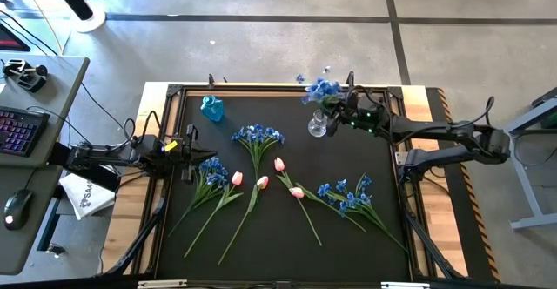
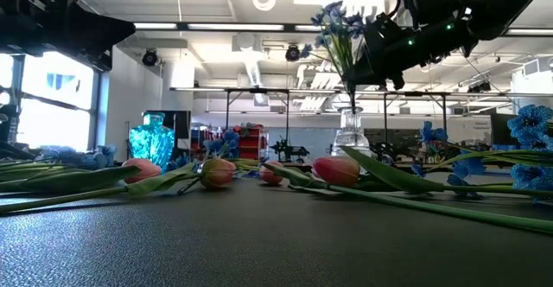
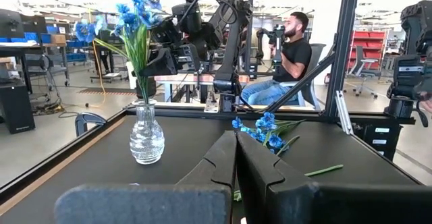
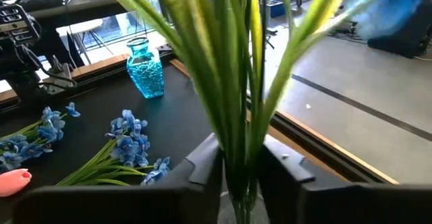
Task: Sort flowers into vase by color
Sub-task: Put the top right blue flower into the transparent vase, then put the left pink flower into the blue vase
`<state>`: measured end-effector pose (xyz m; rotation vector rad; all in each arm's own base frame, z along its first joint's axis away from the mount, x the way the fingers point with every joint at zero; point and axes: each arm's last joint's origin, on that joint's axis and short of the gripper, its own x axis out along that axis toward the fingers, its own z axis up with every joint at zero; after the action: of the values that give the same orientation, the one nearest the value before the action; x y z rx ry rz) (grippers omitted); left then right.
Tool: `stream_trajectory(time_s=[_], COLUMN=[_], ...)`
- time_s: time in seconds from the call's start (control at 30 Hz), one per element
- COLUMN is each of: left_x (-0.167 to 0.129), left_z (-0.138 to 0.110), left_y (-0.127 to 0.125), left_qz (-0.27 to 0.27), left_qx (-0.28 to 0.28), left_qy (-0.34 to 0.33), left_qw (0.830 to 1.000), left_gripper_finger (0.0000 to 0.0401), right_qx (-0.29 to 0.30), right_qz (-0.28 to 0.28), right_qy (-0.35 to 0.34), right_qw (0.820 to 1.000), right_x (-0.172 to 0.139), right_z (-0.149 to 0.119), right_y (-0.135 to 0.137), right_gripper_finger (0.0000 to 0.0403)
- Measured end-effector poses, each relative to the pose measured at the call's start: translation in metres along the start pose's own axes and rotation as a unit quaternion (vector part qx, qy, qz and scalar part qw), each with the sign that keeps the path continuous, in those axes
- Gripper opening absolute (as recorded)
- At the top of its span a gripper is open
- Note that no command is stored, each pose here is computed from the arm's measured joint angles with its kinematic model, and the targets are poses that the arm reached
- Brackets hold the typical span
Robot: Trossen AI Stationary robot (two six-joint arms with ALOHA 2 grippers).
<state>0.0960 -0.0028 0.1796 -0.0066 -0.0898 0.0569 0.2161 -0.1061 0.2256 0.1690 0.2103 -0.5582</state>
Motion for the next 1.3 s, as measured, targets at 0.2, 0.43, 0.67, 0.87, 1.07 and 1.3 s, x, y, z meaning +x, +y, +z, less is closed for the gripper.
stream_trajectory(time_s=[0.2, 0.43, 0.67, 0.87, 1.07, 1.3], left_x=[0.0, 0.0, 0.0, 0.001, 0.007, 0.025], left_z=[0.0, 0.0, 0.0, -0.001, 0.003, 0.021], left_y=[0.0, 0.001, 0.002, 0.004, 0.003, -0.009], left_qz=[0.0, 0.013, 0.042, 0.073, 0.09, 0.105], left_qx=[0.0, -0.001, -0.026, -0.04, -0.083, -0.095], left_qy=[0.0, 0.002, 0.001, 0.004, -0.016, 0.025], left_qw=[1.0, 1.0, 0.999, 0.997, 0.992, 0.99], left_gripper_finger=[0.0001, 0.0001, 0.0001, 0.0, 0.0, 0.0], right_qx=[-0.002, 0.013, -0.002, -0.014, -0.036, -0.067], right_qz=[0.002, 0.007, 0.007, 0.013, 0.048, 0.082], right_qy=[-0.016, -0.026, -0.056, -0.081, -0.051, 0.013], right_qw=[1.0, 1.0, 0.998, 0.997, 0.997, 0.994], right_x=[-0.014, -0.04, -0.074, -0.1, -0.105, -0.093], right_z=[0.01, 0.02, 0.03, 0.031, 0.018, -0.009], right_y=[0.0, 0.001, 0.013, 0.035, 0.064, 0.1], right_gripper_finger=[0.0178, 0.0207, 0.0194, 0.0174, 0.0152, 0.0138])
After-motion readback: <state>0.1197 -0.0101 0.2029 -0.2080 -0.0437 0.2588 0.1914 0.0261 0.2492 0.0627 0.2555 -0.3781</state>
